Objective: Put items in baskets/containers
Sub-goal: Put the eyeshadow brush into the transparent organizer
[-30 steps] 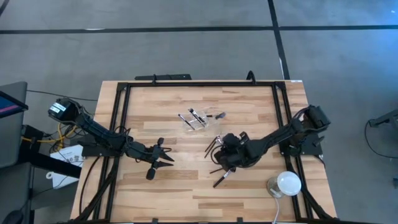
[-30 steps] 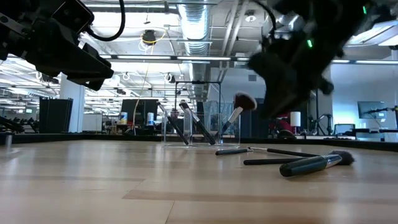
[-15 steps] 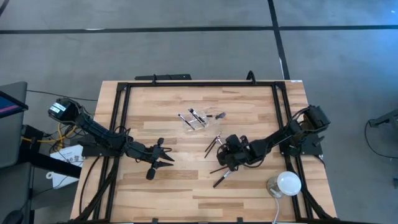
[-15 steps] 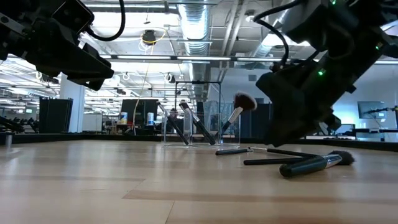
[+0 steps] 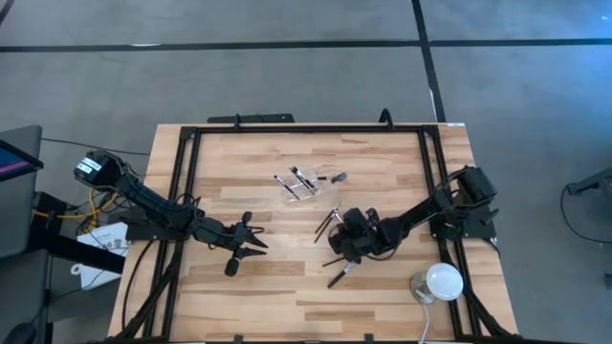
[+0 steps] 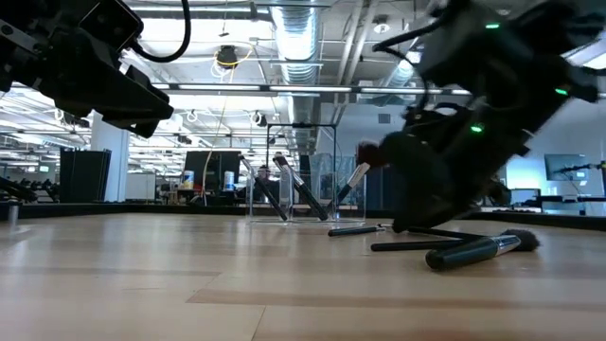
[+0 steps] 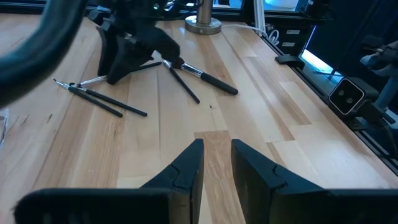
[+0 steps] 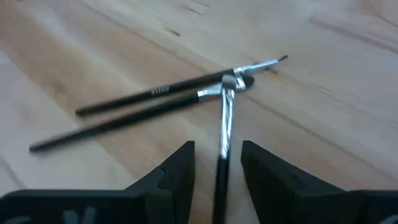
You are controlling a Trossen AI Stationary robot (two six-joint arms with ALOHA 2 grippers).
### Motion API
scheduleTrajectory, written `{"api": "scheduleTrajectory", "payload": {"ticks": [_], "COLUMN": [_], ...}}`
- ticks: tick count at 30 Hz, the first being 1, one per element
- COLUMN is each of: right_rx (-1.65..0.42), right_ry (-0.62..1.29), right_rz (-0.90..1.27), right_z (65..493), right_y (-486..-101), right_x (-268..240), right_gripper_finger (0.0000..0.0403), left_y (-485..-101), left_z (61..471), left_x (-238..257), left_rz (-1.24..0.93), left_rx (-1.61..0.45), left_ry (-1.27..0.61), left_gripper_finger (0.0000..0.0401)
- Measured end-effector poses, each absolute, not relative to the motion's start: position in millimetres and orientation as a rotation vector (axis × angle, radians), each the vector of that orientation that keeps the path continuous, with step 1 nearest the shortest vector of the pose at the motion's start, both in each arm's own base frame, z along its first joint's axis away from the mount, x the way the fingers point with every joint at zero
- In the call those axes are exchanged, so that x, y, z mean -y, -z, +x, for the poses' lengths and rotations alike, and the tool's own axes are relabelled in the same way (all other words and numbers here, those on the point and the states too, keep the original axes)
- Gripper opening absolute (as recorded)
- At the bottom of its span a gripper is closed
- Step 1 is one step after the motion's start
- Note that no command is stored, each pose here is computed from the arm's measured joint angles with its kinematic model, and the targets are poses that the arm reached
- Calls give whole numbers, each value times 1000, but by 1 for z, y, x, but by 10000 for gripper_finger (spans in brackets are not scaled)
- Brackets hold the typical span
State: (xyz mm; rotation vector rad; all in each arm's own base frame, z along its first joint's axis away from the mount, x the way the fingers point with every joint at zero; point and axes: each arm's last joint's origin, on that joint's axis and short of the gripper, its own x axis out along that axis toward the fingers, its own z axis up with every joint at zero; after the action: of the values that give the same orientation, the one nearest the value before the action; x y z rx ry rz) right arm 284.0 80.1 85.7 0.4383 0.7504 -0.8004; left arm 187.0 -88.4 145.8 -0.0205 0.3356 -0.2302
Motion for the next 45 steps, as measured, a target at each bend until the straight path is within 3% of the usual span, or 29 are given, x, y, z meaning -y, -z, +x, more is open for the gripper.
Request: {"api": "scheduleTrajectory", "payload": {"ticks": [5, 11, 18, 24, 28, 32, 36, 45], "right_rx": [-789, -807, -748, -483, -237, -54, 80, 116], "right_ry": [836, 848, 790, 713, 643, 668, 655, 681], "right_rz": [463, 466, 443, 417, 219, 13, -78, -127], "right_z": [287, 286, 288, 298, 305, 315, 336, 368], "right_y": [-87, -86, -111, -185, -232, -248, -241, -171], "right_x": [-79, -75, -75, -73, -74, -67, -41, 26], "right_gripper_finger": [99, 14, 14, 16, 13, 6, 14, 8], "left_y": [-146, -146, -146, -146, -146, -147, -147, -147], "left_z": [187, 187, 187, 187, 187, 187, 188, 188], "left_x": [88, 88, 88, 88, 88, 88, 89, 89], "left_rz": [-21, -22, -22, -21, -23, -23, -27, -26], "left_rx": [-336, -336, -336, -334, -330, -328, -319, -320], "left_ry": [230, 230, 230, 231, 231, 231, 231, 232], "left_gripper_finger": [78, 78, 78, 78, 78, 78, 78, 78]}}
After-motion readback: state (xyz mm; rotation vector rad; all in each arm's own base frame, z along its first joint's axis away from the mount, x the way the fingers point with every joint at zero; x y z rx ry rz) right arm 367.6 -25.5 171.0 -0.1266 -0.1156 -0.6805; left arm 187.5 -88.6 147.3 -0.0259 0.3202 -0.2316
